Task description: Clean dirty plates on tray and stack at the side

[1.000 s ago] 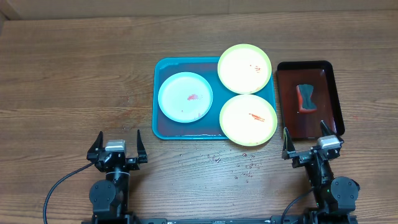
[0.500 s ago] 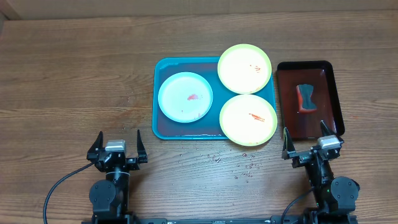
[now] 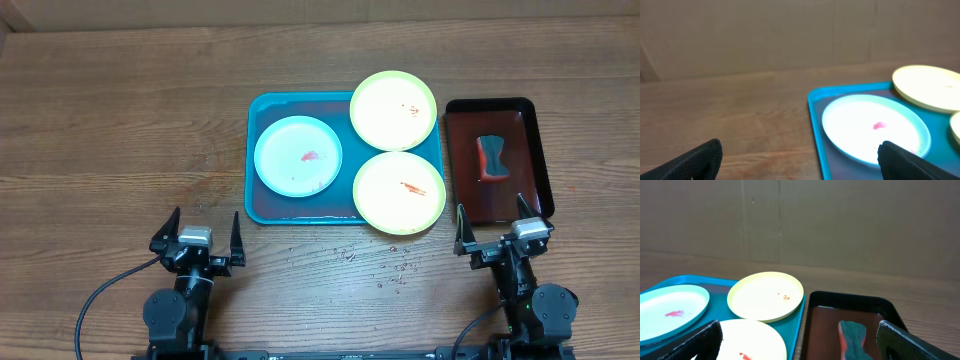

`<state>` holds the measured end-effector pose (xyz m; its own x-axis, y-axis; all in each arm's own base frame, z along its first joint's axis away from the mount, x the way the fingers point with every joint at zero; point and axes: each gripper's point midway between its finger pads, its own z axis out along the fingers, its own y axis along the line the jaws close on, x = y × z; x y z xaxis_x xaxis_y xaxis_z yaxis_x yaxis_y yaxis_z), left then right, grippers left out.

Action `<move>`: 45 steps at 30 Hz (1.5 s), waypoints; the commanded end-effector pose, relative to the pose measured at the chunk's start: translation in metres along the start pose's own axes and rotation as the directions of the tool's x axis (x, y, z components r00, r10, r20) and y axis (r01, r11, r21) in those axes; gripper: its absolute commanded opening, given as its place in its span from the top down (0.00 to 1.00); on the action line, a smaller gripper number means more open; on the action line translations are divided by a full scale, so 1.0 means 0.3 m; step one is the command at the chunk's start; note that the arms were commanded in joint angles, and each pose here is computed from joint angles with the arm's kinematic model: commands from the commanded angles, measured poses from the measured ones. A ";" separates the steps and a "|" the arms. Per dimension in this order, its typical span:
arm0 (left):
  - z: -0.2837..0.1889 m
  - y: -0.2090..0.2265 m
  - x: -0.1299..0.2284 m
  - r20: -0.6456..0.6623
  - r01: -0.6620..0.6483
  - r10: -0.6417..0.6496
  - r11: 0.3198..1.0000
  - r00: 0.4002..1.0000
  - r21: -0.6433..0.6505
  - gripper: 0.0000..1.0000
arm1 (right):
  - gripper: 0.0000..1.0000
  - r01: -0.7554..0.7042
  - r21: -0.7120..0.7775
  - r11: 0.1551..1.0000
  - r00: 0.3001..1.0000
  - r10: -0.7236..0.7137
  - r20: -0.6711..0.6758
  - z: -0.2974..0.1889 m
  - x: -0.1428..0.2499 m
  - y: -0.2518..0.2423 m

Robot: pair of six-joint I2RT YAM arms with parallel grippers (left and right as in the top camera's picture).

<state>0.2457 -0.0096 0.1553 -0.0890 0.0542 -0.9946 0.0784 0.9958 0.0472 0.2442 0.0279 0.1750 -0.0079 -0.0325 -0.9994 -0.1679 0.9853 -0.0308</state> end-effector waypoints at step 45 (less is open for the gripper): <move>0.636 -0.187 0.317 -0.922 0.363 -0.204 0.929 0.331 -0.075 0.37 | 0.25 -0.241 0.351 0.905 0.416 0.423 -0.805 0.450 -0.017 -0.228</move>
<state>0.4210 -0.0727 0.0652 -0.9468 -0.0768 -0.3126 0.0359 0.9398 -0.3398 0.3848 0.0006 0.1713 -0.8962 0.2099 -0.3909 0.1100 0.9586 0.2625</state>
